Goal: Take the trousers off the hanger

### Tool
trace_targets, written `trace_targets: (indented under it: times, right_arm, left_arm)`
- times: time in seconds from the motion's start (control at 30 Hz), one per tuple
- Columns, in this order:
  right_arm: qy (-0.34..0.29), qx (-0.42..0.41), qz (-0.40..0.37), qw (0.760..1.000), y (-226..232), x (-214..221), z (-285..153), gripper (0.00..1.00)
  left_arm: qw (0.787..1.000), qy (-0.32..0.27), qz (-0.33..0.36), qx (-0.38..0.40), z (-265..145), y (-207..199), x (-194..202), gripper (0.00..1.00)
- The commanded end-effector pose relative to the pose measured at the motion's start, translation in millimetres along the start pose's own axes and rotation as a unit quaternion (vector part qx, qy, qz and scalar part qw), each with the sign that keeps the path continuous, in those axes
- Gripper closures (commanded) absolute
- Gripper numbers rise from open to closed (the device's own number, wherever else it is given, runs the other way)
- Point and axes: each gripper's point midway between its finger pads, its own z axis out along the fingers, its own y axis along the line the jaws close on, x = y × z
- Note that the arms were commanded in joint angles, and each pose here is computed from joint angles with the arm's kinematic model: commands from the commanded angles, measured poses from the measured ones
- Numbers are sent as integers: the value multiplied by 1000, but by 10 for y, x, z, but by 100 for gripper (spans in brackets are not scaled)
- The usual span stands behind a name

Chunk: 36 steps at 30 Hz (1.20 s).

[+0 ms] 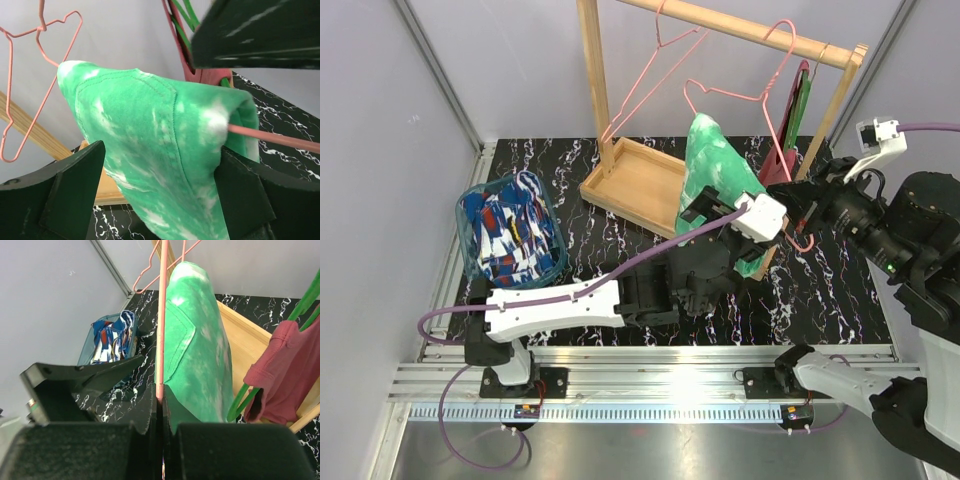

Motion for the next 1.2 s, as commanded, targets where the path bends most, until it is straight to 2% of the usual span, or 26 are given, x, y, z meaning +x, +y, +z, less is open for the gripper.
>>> trace_targets:
  times: [0.0, 0.07, 0.17, 0.23, 0.3, 0.37, 0.4, 0.47, 0.53, 0.83, 1.17]
  right_arm:
    - [-127, -56, 11, 990, 269, -642, -258, 100]
    - [-119, -78, 11, 990, 351, -616, -262, 100]
    - [-116, -90, 14, 989, 392, -600, -251, 100]
    - [-118, -95, 15, 988, 411, -609, -255, 100]
    - [-118, -98, 16, 988, 422, -612, -268, 100]
    - [-120, -99, 15, 988, 423, -618, -290, 100]
    - [-120, -99, 15, 988, 423, -617, -286, 100]
    - [-118, -95, 14, 988, 404, -593, -269, 100]
    - [-111, -88, 12, 990, 369, -542, -219, 100]
    - [-74, -92, 22, 993, 302, -165, 5, 100]
    - [41, -69, 57, 995, -5, 942, 418, 100]
  left_arm:
    - [997, -10, -48, -60, 94, 312, -144, 12]
    - [997, -10, -53, -57, 106, 321, -114, 3]
    - [997, -7, -52, -60, 135, 339, -94, 6]
    - [997, -4, -48, -59, 152, 348, -83, 22]
    - [997, -4, -49, -61, 165, 382, -82, 45]
    - [997, 0, -48, -64, 186, 421, -59, 53]
    - [996, -1, -53, -65, 183, 454, -69, 68]
    - [996, -1, -55, -70, 177, 506, -75, 81]
    - [995, -3, -58, -77, 139, 586, -109, 100]
    - [989, -43, -90, -110, -134, 1049, -300, 100]
    - [977, -99, -132, -136, -703, 1703, -661, 100]
